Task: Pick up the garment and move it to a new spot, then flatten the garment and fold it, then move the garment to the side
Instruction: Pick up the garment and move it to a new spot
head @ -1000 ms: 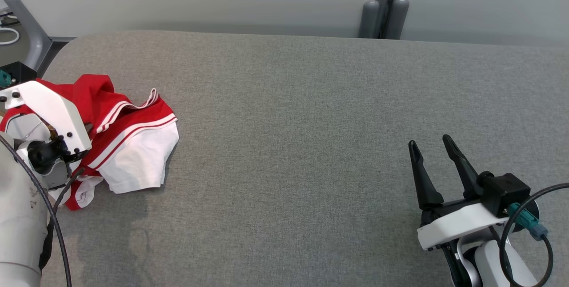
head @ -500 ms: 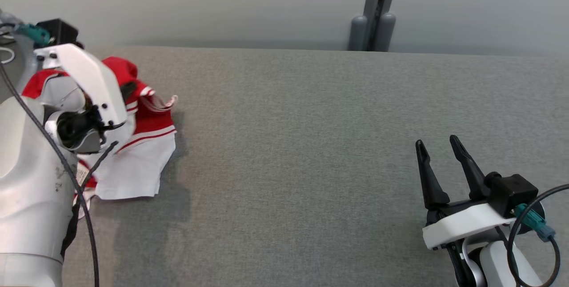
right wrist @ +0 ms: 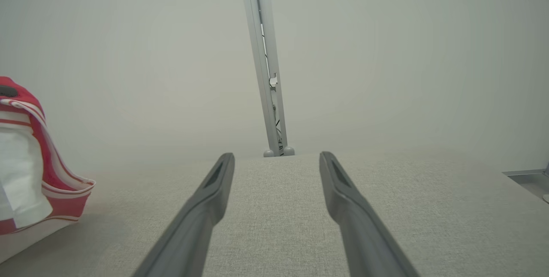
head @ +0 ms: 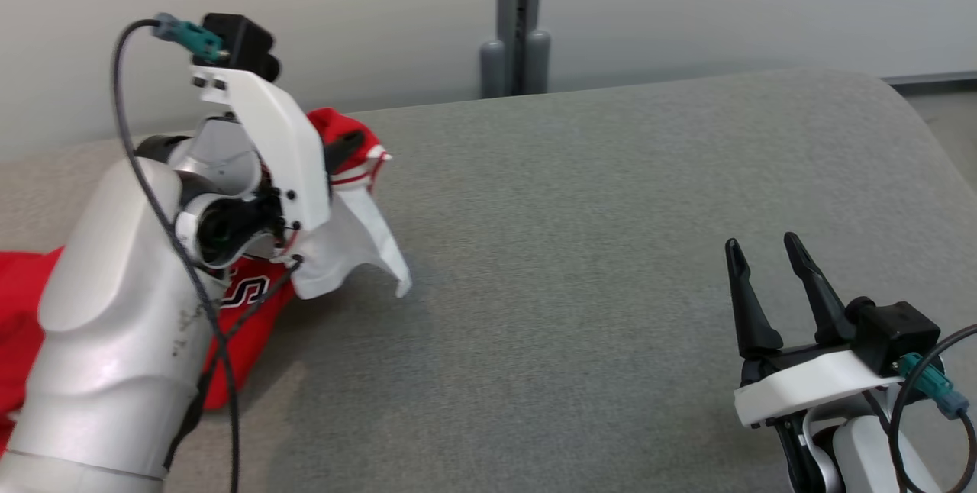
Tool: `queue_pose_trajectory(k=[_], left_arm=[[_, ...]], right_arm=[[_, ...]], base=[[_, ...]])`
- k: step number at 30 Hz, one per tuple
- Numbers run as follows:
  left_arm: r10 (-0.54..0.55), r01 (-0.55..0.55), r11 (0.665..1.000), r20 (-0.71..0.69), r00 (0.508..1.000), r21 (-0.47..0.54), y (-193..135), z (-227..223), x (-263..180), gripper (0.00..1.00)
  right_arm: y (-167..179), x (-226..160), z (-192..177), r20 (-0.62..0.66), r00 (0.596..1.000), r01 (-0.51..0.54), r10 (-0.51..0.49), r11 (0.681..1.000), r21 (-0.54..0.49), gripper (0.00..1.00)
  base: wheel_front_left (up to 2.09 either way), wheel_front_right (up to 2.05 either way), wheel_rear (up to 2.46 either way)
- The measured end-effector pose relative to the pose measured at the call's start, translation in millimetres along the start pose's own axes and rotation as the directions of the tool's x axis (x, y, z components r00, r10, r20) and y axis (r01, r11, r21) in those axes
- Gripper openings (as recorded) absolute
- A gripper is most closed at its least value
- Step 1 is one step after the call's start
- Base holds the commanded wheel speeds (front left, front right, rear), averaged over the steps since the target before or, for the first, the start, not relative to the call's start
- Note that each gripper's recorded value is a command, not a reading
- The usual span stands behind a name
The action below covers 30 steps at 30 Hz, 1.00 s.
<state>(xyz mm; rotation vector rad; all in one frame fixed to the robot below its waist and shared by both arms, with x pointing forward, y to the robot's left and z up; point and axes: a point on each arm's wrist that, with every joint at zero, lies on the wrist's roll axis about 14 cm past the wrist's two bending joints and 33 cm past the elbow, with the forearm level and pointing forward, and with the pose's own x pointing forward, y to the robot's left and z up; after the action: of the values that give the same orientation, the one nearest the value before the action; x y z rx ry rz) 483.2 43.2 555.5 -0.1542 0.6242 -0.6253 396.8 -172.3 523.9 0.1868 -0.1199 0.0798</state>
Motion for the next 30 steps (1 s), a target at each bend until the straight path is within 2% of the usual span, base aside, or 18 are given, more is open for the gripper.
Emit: queue_pose_trajectory(k=[5,11,21,26,30], left_arm=[[-0.131,0.132,0.990,-0.024,0.991,0.044,-51.9,-4.1,31.3,0.00],[-0.295,0.295,0.954,-0.020,0.955,0.046,-114.9,2.3,62.9,0.00],[-0.413,0.415,0.905,-0.046,0.910,0.094,-172.5,0.6,112.1,0.00],[-0.527,0.531,0.845,-0.068,0.847,0.067,-213.1,-12.7,120.0,0.00],[-0.575,0.579,0.811,-0.074,0.815,0.080,-236.3,-16.7,123.3,0.00]], right_arm=[[-26.8,-11.7,7.8,0.017,0.997,0.079,-0.079,0.997,-0.013,1.00],[-49.6,-21.2,9.3,0.017,0.989,0.149,-0.149,0.989,-0.013,1.00],[-72.2,-28.6,7.2,0.002,0.976,0.219,-0.219,0.976,-0.008,1.00],[-80.7,-33.3,4.6,-0.012,0.969,0.245,-0.245,0.969,-0.017,1.00],[-81.2,-31.8,0.3,-0.026,0.969,0.245,-0.246,0.969,-0.021,1.00]], base=[[0.00,0.00,0.00],[0.00,0.00,0.00],[0.00,0.00,0.00],[0.00,0.00,0.00],[0.00,0.00,0.00]])
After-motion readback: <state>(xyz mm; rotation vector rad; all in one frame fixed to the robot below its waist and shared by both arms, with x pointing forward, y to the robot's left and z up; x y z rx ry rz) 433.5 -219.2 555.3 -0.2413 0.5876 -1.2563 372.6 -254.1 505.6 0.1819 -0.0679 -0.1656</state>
